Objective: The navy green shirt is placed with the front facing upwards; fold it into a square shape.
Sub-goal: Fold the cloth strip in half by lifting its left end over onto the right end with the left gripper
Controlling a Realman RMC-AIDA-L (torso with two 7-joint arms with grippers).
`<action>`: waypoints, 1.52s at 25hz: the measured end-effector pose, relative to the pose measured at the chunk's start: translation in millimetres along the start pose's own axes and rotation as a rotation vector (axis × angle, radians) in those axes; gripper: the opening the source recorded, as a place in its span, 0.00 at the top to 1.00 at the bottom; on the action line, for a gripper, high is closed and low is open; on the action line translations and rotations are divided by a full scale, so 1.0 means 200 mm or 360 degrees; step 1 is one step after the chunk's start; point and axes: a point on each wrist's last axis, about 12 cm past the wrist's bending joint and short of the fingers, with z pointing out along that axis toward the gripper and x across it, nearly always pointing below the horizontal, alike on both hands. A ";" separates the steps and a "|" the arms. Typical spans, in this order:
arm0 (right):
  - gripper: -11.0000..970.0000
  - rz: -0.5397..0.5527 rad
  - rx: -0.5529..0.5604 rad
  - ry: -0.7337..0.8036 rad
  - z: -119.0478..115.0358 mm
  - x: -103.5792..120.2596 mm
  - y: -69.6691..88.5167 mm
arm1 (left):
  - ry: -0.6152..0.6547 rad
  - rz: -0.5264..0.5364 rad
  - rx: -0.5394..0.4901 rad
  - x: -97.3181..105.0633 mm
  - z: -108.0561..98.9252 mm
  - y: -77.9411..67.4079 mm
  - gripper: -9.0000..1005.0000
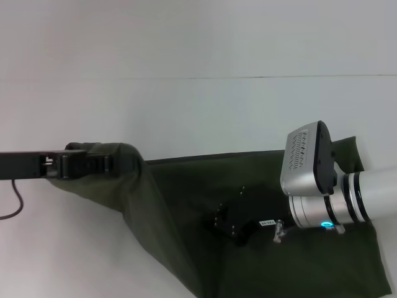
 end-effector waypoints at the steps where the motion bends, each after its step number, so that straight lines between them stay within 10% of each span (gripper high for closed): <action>1: 0.97 -0.0001 -0.0002 0.0005 0.00 0.00 0.00 | -0.0003 -0.0002 0.0006 0.00 0.01 0.00 0.96; 38: 0.90 0.0043 -0.0048 -0.0032 0.06 0.03 0.07 | -0.0127 0.0106 0.0371 -0.04 0.43 -0.04 0.95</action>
